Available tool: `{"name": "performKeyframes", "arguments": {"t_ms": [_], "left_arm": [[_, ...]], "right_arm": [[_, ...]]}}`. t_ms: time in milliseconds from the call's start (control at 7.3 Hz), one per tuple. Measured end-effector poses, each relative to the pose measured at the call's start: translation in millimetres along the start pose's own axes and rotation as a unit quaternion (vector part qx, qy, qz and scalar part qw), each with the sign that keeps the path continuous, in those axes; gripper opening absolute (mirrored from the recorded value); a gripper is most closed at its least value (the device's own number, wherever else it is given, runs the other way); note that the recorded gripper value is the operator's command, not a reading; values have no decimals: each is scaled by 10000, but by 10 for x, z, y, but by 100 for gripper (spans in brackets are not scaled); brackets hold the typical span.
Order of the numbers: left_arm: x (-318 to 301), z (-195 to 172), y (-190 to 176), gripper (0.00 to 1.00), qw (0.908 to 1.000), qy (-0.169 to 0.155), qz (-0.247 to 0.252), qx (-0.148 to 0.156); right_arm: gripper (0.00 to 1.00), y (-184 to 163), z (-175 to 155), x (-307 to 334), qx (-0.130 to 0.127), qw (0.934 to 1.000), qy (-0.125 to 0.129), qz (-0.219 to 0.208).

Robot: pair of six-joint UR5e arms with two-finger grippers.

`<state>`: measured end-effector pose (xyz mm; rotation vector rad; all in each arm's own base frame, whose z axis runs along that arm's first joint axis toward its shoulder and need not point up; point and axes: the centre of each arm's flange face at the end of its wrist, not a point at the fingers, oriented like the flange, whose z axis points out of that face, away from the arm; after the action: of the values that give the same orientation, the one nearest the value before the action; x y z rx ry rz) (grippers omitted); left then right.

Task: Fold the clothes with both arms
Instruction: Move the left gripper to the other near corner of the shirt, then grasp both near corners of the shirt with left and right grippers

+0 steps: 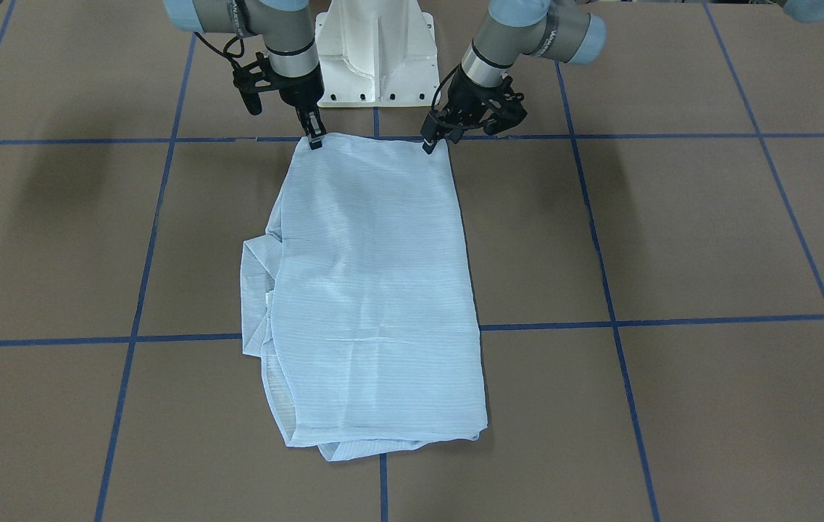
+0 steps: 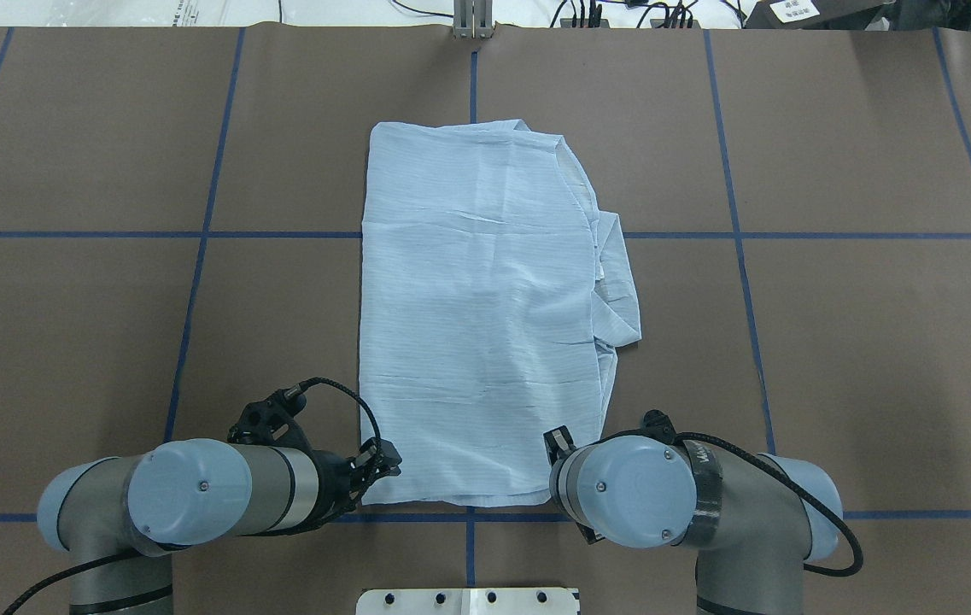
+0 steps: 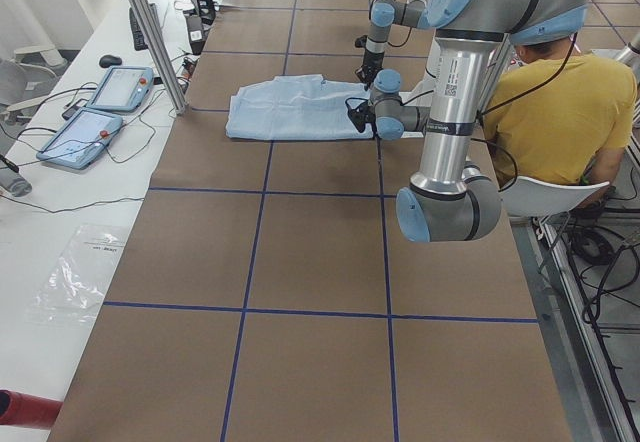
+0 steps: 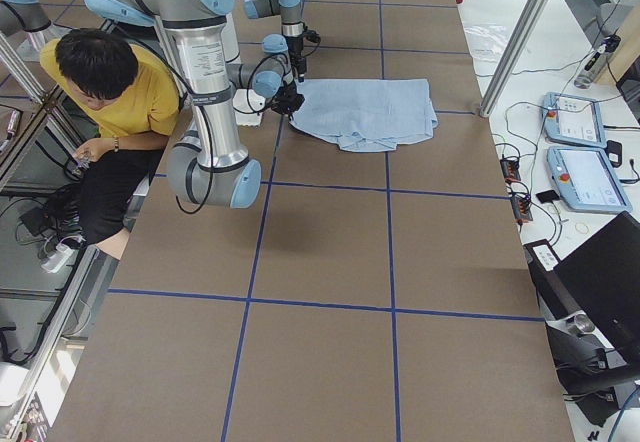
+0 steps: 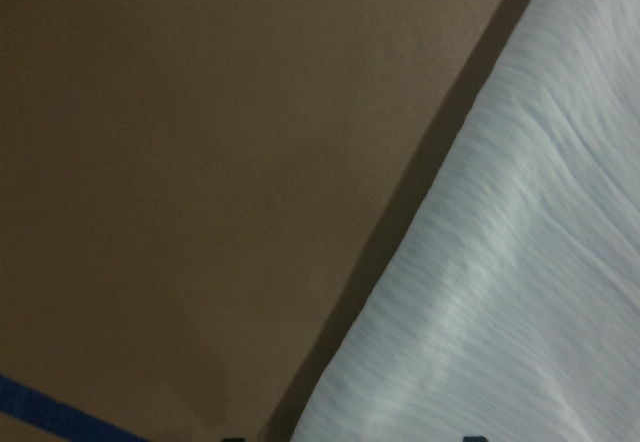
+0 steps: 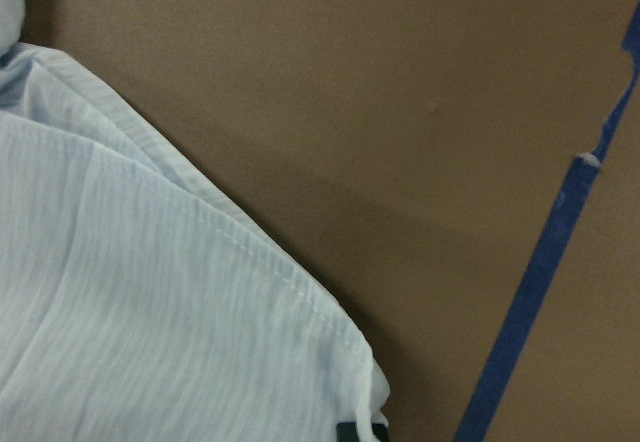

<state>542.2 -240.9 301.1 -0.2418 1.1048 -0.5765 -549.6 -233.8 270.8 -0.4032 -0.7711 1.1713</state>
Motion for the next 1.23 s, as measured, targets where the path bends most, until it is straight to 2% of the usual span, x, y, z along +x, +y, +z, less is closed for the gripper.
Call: {"name": "performKeyframes", "arguments": {"t_ms": [548, 685, 822, 958, 1095, 1232], "left_arm": [[-4, 36, 19, 64, 10000, 14, -2, 60], [-25, 51, 45, 61, 10000, -5, 7, 51], [-41, 62, 70, 45, 10000, -24, 13, 38], [-49, 68, 88, 18, 10000, -42, 13, 31], [-56, 74, 99, 0, 10000, -64, 13, 30], [-62, 78, 104, 0, 10000, -77, 13, 31]], "right_arm": [[0, 5, -43, -5, -8, 10000, -7, 2], [0, 5, -69, -5, -7, 10000, -7, 2], [0, 7, -89, -4, -5, 10000, -5, 2], [0, 17, -107, -3, -10, 10000, -4, -1], [0, 27, -120, -4, -19, 10000, -7, -3], [0, 34, -125, -6, -24, 10000, -8, -4]]}}
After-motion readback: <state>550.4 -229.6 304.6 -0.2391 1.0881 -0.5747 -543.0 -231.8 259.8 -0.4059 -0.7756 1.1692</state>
